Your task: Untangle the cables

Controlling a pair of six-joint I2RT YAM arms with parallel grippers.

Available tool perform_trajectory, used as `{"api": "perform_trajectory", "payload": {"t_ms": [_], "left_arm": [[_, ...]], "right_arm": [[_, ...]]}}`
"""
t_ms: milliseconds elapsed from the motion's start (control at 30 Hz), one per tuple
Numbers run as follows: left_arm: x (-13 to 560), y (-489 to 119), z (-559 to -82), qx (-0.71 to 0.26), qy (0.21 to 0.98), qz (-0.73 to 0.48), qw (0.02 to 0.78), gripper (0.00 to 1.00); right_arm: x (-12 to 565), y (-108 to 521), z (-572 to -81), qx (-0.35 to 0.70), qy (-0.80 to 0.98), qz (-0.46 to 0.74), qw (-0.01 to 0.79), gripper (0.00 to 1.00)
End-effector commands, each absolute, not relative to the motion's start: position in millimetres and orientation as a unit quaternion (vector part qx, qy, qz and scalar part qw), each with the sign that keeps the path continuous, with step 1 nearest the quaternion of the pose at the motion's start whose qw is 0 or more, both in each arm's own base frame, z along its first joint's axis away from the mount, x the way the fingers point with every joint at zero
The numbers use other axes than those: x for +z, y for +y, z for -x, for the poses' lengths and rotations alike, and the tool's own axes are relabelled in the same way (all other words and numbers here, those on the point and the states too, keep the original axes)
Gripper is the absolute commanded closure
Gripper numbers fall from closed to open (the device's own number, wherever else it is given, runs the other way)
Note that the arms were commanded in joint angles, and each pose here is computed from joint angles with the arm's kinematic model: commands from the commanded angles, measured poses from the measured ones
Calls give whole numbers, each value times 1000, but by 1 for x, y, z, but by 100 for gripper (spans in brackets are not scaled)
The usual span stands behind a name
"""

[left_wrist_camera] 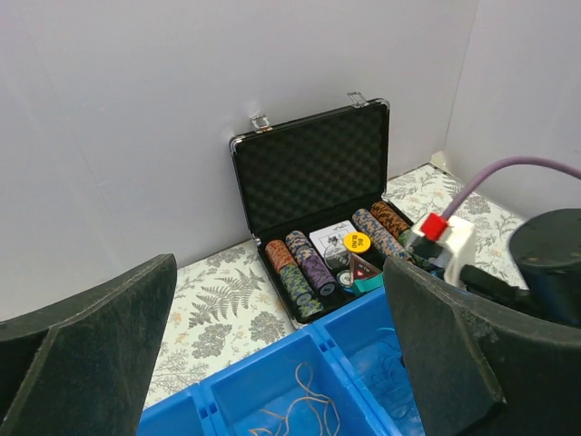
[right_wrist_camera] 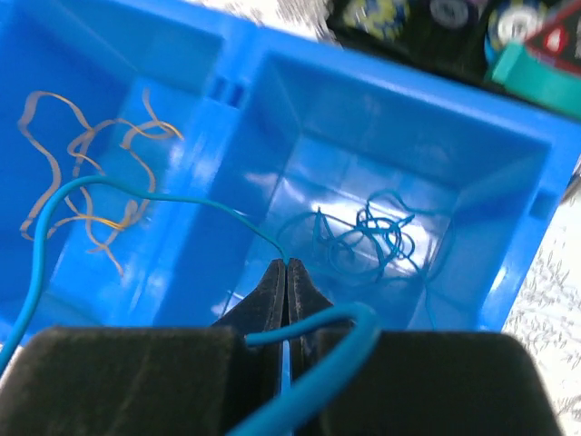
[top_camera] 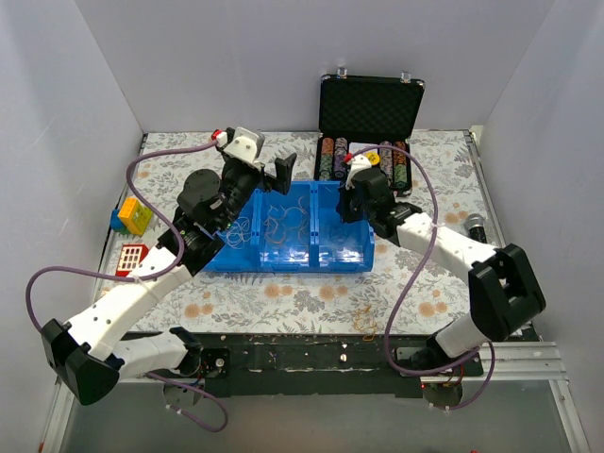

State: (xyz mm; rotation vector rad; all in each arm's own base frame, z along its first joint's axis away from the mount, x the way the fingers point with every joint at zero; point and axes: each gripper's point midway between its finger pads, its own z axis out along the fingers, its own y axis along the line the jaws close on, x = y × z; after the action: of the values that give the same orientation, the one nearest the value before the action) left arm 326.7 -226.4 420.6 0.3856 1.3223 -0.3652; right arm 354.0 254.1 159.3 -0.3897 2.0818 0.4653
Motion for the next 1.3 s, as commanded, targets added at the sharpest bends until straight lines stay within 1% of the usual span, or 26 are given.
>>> {"api": "perform_trajectory", "payload": {"t_ms": [0, 133, 233, 333, 433, 467, 533, 667, 767, 867, 967, 1033, 1100, 1167, 1267], "left_arm": [[438, -224, -314, -176, 581, -191, 771, 2], [436, -227, -314, -174, 582, -203, 768, 2], [435, -228, -314, -175, 584, -208, 765, 2], [438, -229, -313, -177, 582, -211, 765, 2], [440, -231, -312, -180, 579, -217, 765, 2], [441, -232, -312, -179, 578, -219, 765, 2], [441, -233, -312, -179, 576, -223, 766, 2], [433, -239, -310, -184, 579, -243, 756, 2], [411, -251, -306, -200, 592, -276, 730, 2], [384, -279, -286, -264, 598, -340, 676, 2], [337, -301, -260, -327, 622, -405, 586, 2], [314, -310, -257, -348, 643, -405, 549, 2], [297, -318, -260, -353, 653, -410, 530, 2], [284, -323, -262, -354, 646, -429, 522, 2], [263, -329, -253, -353, 614, -488, 510, 2]], "right_arm": [[159, 252, -358, 190, 880, 114, 421, 97], [158, 247, -361, 175, 890, 94, 410, 75], [159, 248, -359, 177, 897, 85, 397, 63], [154, 247, -355, 169, 911, 76, 369, 54], [147, 242, -346, 160, 926, 60, 338, 51], [145, 243, -340, 163, 929, 59, 326, 41], [140, 243, -326, 173, 939, 58, 293, 34], [139, 242, -293, 202, 946, 62, 247, 31], [147, 238, -278, 215, 942, 69, 248, 31], [146, 225, -271, 190, 951, 68, 236, 32], [147, 221, -270, 173, 955, 73, 228, 32], [150, 221, -272, 175, 953, 74, 234, 32], [154, 223, -272, 182, 950, 75, 241, 32], [158, 225, -271, 190, 947, 79, 248, 32], [162, 225, -268, 196, 944, 83, 254, 33]]}}
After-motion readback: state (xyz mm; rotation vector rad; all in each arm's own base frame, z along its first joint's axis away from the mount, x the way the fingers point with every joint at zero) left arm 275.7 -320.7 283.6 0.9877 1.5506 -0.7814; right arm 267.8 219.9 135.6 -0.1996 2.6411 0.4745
